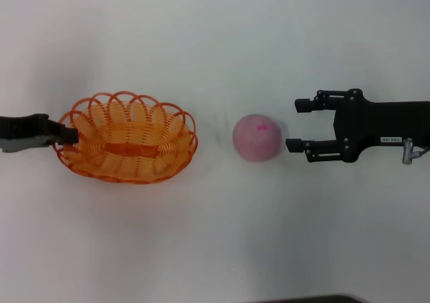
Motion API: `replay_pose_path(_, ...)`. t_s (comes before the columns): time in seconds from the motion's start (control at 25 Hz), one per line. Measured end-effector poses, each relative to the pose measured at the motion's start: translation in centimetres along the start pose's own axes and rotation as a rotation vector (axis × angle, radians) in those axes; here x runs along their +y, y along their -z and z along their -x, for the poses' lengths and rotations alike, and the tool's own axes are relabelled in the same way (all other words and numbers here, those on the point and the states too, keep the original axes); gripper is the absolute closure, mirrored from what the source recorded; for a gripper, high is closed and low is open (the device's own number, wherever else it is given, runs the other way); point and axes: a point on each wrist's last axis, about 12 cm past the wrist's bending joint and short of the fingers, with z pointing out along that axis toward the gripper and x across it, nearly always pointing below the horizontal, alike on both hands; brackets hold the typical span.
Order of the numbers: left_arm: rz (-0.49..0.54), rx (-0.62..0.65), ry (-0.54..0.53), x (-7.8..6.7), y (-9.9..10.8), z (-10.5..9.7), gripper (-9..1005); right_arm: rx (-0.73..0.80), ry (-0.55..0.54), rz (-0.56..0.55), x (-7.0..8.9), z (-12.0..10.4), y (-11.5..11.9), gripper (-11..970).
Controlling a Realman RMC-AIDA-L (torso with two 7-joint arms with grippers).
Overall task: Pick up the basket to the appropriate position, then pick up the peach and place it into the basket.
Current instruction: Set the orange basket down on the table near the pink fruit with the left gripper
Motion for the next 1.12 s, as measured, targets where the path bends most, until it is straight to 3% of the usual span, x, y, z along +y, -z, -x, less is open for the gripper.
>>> replay_pose_path(0.48, -0.041, -0.065, 0.078, 0.5, 0.5, -2.7, 933, 0.000, 0.000, -0.004, -0.1, 0.0, 0.0, 161)
replay_pose_path(1.12, -0.077, -0.066, 0.093, 0.5, -0.5, -3.9, 934, -0.004, 0.008, -0.005, -0.3, 0.3, -0.3, 161)
